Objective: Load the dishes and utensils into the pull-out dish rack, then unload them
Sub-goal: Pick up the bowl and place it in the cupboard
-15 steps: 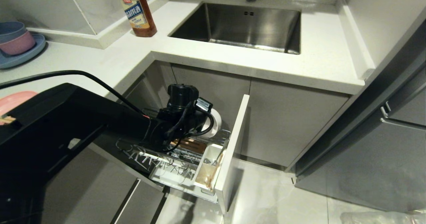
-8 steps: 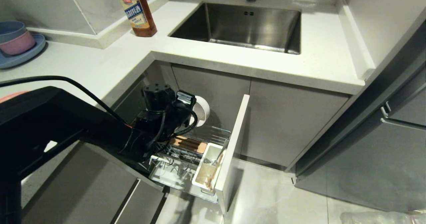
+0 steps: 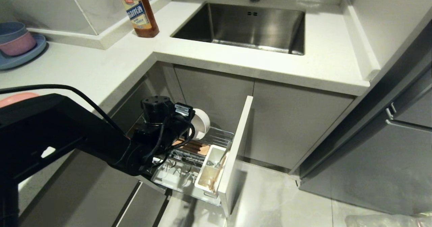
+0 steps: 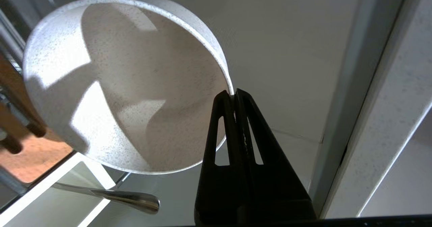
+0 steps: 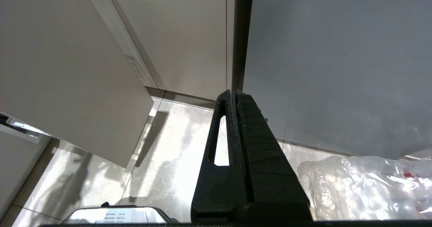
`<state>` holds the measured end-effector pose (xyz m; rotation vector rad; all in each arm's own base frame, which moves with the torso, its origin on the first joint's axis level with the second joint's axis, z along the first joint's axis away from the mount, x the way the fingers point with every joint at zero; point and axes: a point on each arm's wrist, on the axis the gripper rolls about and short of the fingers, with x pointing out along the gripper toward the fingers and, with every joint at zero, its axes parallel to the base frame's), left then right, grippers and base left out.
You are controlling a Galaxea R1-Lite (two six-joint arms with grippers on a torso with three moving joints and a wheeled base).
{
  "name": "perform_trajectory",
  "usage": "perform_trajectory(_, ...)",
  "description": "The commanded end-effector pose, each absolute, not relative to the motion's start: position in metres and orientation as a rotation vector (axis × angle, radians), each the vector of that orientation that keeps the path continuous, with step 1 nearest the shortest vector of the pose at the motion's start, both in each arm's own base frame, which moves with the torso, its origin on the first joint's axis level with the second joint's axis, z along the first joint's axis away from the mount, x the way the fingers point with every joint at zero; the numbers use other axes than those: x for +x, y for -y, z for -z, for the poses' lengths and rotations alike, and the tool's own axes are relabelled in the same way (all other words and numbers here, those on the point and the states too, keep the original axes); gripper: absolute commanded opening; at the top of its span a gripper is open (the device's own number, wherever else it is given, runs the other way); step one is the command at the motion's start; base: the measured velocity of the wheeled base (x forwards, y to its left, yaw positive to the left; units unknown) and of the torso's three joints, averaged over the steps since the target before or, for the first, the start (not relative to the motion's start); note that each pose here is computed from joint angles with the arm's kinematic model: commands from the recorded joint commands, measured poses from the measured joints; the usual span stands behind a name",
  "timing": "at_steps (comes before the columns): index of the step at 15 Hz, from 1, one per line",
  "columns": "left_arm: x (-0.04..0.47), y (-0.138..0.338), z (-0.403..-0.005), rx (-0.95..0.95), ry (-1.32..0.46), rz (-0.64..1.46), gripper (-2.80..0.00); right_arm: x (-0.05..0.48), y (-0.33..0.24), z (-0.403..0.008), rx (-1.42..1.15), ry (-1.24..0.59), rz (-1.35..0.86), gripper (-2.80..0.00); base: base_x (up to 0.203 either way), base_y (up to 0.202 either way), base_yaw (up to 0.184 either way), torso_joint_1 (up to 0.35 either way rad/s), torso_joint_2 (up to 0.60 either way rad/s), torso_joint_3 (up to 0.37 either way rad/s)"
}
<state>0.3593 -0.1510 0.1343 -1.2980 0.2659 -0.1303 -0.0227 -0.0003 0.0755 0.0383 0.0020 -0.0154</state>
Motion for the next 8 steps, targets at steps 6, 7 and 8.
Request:
perform_trajectory(6, 0.363, 0.145, -0.121, -1.38, -0.202, 0.162, -2.8, -0.023, 0.0, -0.075, 0.038, -0.003, 0.015, -2.8, 0.0, 0.0, 0.0, 0.0, 0.0, 0.0)
perform_trajectory(7, 0.364, 0.145, -0.118, -1.382, -0.202, 0.162, -2.8, -0.023, 0.0, -0.075, 0.038, -0.003, 0.015, -2.8, 0.0, 0.0, 0.0, 0.0, 0.0, 0.0)
perform_trajectory(8, 0.366, 0.145, -0.114, -1.38, -0.205, 0.155, -2.8, -0.022, 0.0, -0.075, 0.038, -0.004, 0.015, -2.8, 0.0, 0.0, 0.0, 0.0, 0.0, 0.0)
